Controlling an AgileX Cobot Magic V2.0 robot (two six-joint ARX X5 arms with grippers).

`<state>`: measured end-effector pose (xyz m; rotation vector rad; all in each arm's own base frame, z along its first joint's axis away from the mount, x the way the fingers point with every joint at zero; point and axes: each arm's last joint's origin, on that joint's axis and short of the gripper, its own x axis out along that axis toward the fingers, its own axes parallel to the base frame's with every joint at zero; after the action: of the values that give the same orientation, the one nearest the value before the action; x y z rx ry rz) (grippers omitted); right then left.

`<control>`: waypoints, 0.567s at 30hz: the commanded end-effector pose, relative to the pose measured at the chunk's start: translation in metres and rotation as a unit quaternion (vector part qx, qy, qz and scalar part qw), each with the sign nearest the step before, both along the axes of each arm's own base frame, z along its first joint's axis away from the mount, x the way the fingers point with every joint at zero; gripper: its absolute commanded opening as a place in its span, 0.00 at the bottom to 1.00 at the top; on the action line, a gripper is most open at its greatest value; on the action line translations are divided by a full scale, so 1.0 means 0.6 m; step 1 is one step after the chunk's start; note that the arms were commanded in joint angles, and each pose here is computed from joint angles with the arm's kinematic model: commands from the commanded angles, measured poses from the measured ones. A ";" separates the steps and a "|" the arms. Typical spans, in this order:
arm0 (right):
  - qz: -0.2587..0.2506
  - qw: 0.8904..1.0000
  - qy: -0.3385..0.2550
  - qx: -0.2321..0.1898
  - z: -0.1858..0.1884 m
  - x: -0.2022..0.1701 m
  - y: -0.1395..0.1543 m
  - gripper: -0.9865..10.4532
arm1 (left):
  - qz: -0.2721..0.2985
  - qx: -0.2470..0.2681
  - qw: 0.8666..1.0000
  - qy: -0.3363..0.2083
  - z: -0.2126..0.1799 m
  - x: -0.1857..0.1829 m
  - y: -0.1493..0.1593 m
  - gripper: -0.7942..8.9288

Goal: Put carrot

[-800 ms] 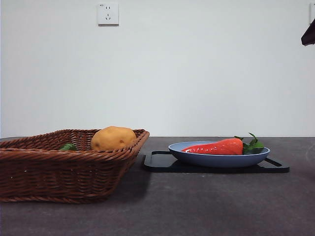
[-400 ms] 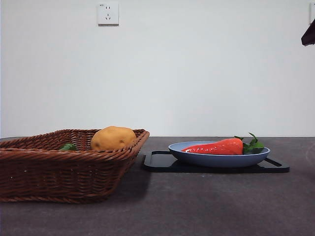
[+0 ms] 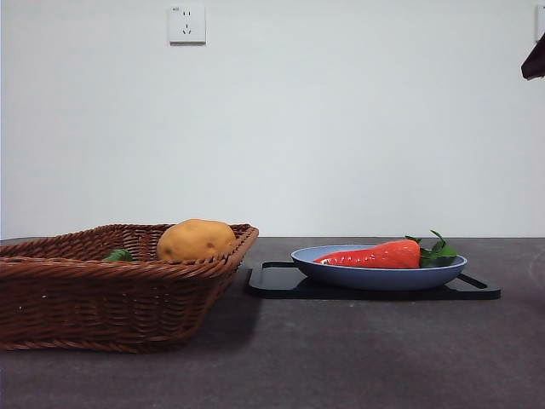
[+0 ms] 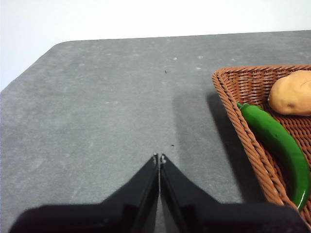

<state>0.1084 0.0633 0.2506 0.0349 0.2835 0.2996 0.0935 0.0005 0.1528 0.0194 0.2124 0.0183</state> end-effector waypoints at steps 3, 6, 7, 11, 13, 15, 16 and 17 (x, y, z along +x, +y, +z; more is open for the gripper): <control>-0.033 0.994 -0.072 -0.073 0.019 -0.021 -0.026 0.10 | 0.002 -0.003 1.000 -0.003 -0.003 0.001 0.000 0.09; -0.080 0.989 -0.102 -0.069 0.014 -0.035 -0.052 0.10 | 0.002 -0.003 1.000 -0.003 -0.003 0.001 0.000 0.09; -0.099 0.987 -0.107 -0.066 0.010 -0.039 -0.059 0.10 | 0.002 -0.003 1.000 -0.003 -0.003 0.001 0.000 0.09; -0.144 0.981 -0.115 -0.061 -0.023 -0.044 -0.082 0.10 | 0.002 -0.003 1.000 -0.003 -0.003 0.001 0.000 0.09; -0.141 0.982 -0.111 -0.060 -0.045 -0.043 -0.088 0.10 | 0.002 -0.003 1.000 -0.003 -0.003 0.001 0.000 0.09; -0.128 0.985 -0.103 -0.058 -0.064 -0.040 -0.091 0.10 | 0.002 -0.003 1.000 -0.003 -0.003 0.001 0.000 0.09; -0.118 0.986 -0.098 -0.057 -0.076 -0.037 -0.091 0.10 | 0.002 -0.003 1.000 -0.003 -0.003 0.001 0.000 0.09; -0.112 0.988 -0.094 -0.056 -0.086 -0.035 -0.091 0.10 | 0.002 -0.003 1.000 -0.003 -0.003 0.001 0.000 0.09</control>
<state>0.0866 0.0080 0.2020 -0.0643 0.1088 0.0441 0.0935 0.0005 0.1528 0.0195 0.2124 0.0187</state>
